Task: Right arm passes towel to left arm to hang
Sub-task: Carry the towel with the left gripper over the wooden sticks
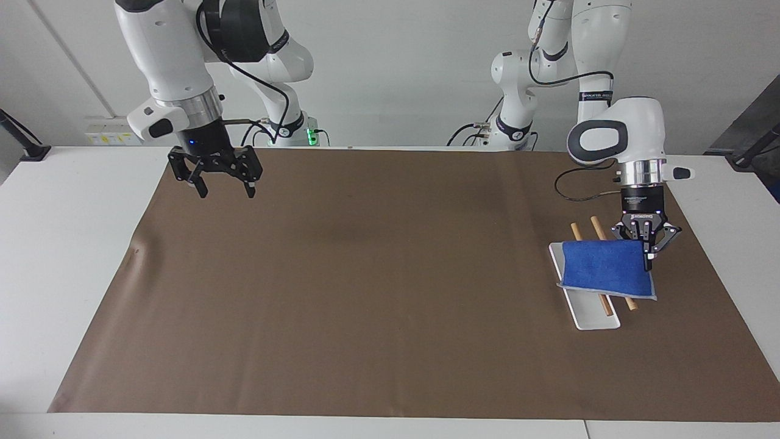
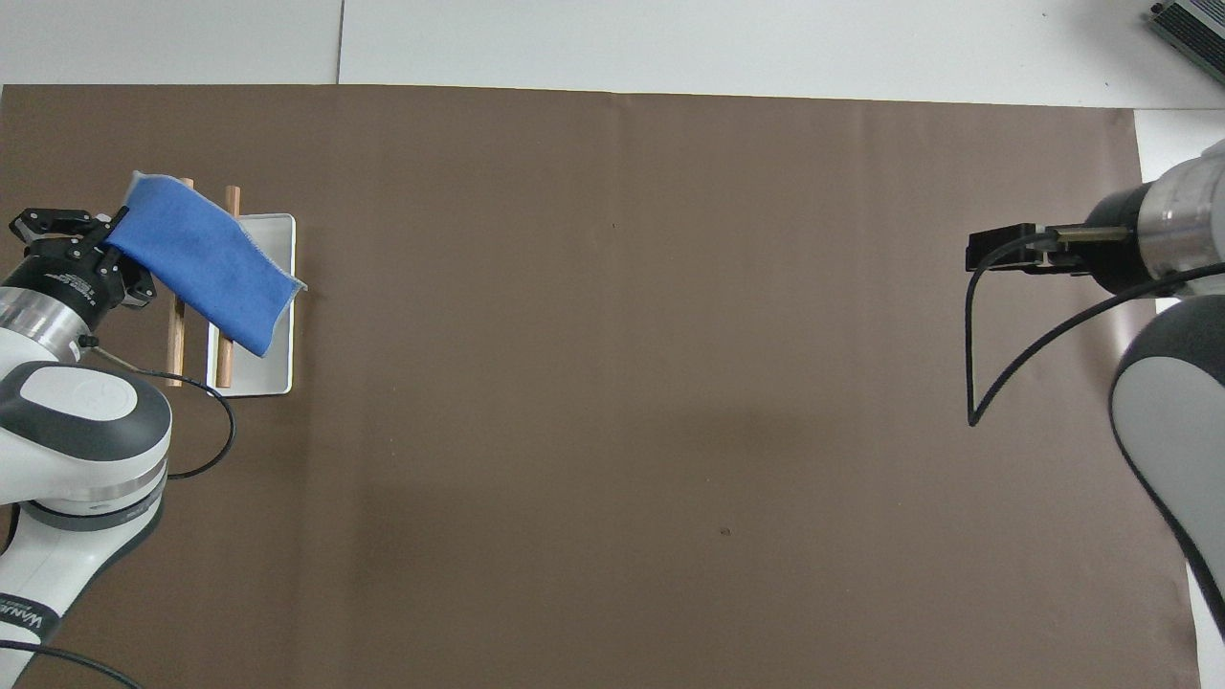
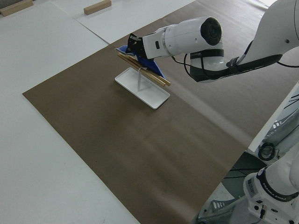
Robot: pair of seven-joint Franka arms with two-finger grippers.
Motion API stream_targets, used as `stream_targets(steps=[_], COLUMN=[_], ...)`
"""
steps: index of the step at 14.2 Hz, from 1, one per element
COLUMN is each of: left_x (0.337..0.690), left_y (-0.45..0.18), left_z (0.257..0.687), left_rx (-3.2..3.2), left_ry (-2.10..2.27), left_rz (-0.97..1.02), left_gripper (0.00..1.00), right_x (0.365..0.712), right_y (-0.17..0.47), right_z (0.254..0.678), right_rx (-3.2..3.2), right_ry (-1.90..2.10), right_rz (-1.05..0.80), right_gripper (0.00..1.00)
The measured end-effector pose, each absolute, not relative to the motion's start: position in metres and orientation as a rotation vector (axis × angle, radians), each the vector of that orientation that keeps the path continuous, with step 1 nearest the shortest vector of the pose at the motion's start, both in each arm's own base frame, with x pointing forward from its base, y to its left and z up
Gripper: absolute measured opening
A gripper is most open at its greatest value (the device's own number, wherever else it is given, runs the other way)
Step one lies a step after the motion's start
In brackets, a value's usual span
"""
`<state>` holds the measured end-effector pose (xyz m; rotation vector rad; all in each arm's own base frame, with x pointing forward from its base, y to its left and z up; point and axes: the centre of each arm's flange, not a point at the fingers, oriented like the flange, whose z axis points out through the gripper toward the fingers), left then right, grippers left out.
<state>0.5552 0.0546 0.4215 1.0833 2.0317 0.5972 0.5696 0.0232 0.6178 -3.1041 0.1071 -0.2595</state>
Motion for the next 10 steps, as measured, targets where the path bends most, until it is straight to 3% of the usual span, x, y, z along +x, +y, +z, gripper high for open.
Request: stream_targets(steps=[5,9,10], left_x=[0.551,0.548,0.548], left_y=[0.104,0.117,0.118], left_z=[0.409,0.405,0.404], left_rx=[1.024,1.010,1.009], left_ry=[2.104,2.125,2.127], left_rz=[0.604,0.607,0.606], left_gripper=[0.03,0.04,0.11], right_x=[0.540,0.536,0.535], right_y=[-0.014,-0.019,-0.020], right_z=[0.658,0.650,0.647], right_rx=[-3.114,-3.116,-3.117], right_ry=[0.177,0.193,0.194], right_rz=[-0.133,-0.064,-0.045], right_gripper=[1.00,1.00,1.00])
